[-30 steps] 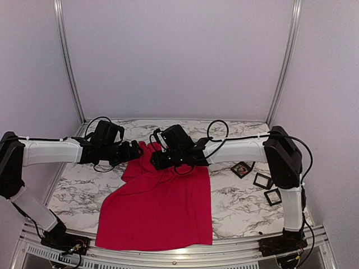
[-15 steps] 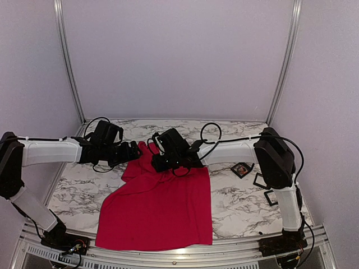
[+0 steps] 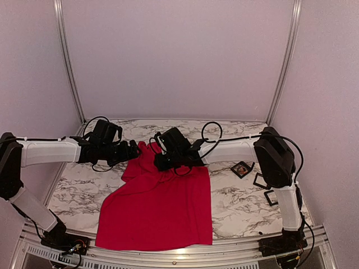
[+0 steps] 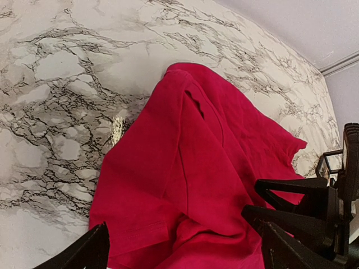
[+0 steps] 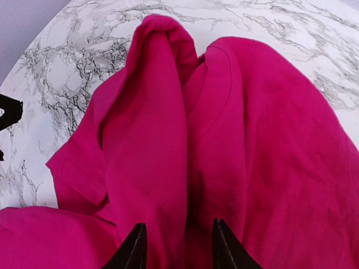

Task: Remove the brooch from the garment
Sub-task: Smooth out the flattened clothing at the center of the board.

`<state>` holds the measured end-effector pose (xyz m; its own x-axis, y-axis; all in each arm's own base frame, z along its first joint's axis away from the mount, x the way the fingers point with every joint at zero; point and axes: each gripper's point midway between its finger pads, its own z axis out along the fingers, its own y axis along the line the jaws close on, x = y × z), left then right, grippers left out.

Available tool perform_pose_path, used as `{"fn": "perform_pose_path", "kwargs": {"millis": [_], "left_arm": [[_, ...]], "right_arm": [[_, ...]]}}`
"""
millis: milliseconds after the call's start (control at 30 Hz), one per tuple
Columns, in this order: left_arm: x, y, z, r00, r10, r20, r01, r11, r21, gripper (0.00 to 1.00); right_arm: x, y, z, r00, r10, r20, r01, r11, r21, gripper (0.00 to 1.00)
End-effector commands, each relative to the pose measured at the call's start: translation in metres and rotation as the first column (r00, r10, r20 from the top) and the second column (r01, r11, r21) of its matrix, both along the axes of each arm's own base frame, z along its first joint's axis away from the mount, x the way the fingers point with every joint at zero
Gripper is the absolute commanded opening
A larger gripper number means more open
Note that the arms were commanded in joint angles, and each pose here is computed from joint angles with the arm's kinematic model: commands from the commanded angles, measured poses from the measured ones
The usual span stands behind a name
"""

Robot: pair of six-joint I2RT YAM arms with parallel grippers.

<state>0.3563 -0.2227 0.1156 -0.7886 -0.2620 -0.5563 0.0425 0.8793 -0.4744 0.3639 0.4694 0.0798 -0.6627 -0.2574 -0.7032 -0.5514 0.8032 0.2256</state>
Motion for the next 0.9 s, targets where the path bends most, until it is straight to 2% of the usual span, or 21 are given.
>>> {"fn": "perform_pose_path", "kwargs": {"millis": [0, 67, 233, 333, 500, 633, 733, 867], "left_arm": [[-0.003, 0.007, 0.004, 1.0, 0.004, 0.008, -0.005, 1.0, 0.01, 0.97], [-0.003, 0.007, 0.003, 1.0, 0.007, 0.007, -0.007, 1.0, 0.008, 0.97], [-0.004, 0.007, 0.004, 1.0, 0.007, 0.008, -0.007, 1.0, 0.003, 0.97], [-0.005, 0.008, 0.005, 1.0, 0.008, 0.01, -0.008, 1.0, 0.002, 0.97], [-0.005, 0.009, 0.004, 1.0, 0.014, 0.004, -0.014, 1.0, -0.009, 0.97], [-0.005, 0.01, 0.005, 1.0, 0.02, -0.003, -0.02, 0.999, -0.032, 0.97], [-0.004, 0.01, 0.002, 1.0, 0.019, -0.016, -0.02, 0.998, -0.052, 0.97], [-0.005, 0.01, -0.004, 0.999, 0.018, -0.041, -0.021, 0.997, -0.07, 0.95]], "right_arm": [[0.002, 0.01, 0.0, 1.0, 0.024, -0.02, -0.023, 0.999, 0.031, 0.35], [0.0, 0.014, 0.002, 0.999, 0.038, -0.022, -0.038, 0.998, 0.044, 0.3], [-0.008, 0.025, 0.012, 0.997, 0.073, 0.0, -0.073, 0.995, 0.063, 0.09], [-0.012, 0.03, 0.026, 0.996, 0.073, 0.047, -0.075, 0.996, 0.057, 0.02], [-0.032, 0.044, 0.036, 0.984, 0.151, 0.092, -0.158, 0.985, 0.069, 0.01], [-0.054, 0.059, 0.027, 0.962, 0.241, 0.131, -0.244, 0.97, 0.008, 0.01], [-0.074, 0.071, 0.016, 0.936, 0.315, 0.157, -0.312, 0.949, -0.044, 0.05], [-0.085, 0.079, -0.006, 0.928, 0.351, 0.126, -0.345, 0.936, -0.07, 0.08]]}}
